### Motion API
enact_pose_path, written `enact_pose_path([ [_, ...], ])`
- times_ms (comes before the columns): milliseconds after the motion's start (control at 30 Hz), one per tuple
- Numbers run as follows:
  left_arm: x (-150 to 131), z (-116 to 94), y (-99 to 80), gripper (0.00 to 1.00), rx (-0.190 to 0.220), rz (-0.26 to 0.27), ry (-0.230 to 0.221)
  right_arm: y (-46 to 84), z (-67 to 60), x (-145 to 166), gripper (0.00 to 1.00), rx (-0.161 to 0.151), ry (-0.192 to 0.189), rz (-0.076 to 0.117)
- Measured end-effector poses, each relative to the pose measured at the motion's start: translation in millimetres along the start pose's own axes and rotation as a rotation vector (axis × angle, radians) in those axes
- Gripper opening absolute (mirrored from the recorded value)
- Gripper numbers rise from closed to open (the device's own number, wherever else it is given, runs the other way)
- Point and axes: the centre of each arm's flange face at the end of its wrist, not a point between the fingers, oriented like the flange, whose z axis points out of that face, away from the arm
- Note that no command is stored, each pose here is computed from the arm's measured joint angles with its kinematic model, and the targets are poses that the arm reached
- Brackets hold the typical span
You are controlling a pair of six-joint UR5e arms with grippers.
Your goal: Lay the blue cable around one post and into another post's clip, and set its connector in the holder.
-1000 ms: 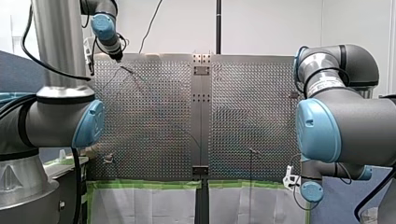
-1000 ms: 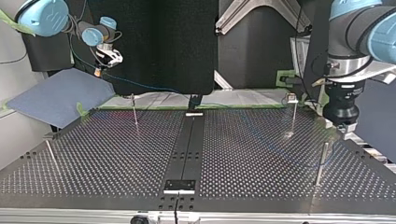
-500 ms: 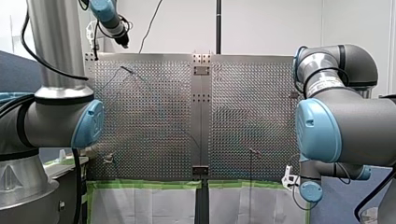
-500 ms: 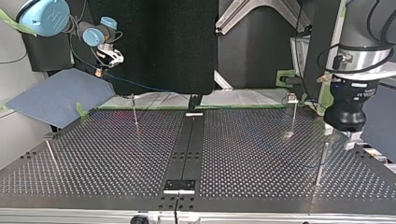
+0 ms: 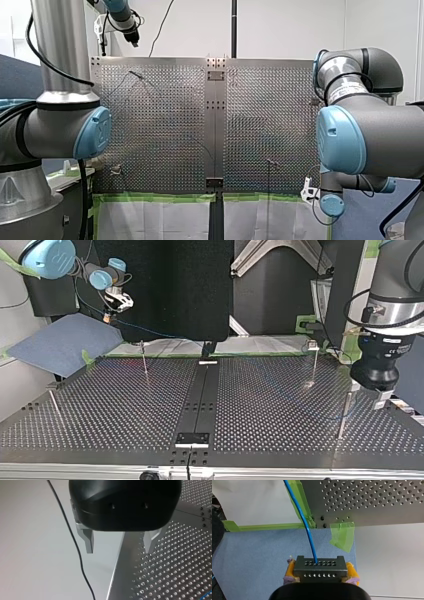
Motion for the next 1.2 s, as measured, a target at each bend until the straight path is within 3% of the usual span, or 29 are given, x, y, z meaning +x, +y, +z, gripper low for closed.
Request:
enact_pose_path([
  [133, -4, -4, -3.3, 1.0, -0.007, 0.002, 0.015, -0.2, -0.1, 0, 0.0, 0.0, -0.001, 0.0],
  [733, 31, -3, -2.0, 1.0, -0.064, 0.025, 0.199, -2.3, 0.5, 0, 0.0, 0.004, -0.001, 0.0],
  [1200, 37, -2, 3.0, 1.0, -0.092, 0.027, 0.206, -5.0, 0.7, 0, 0.0, 0.009, -0.002, -0.002],
])
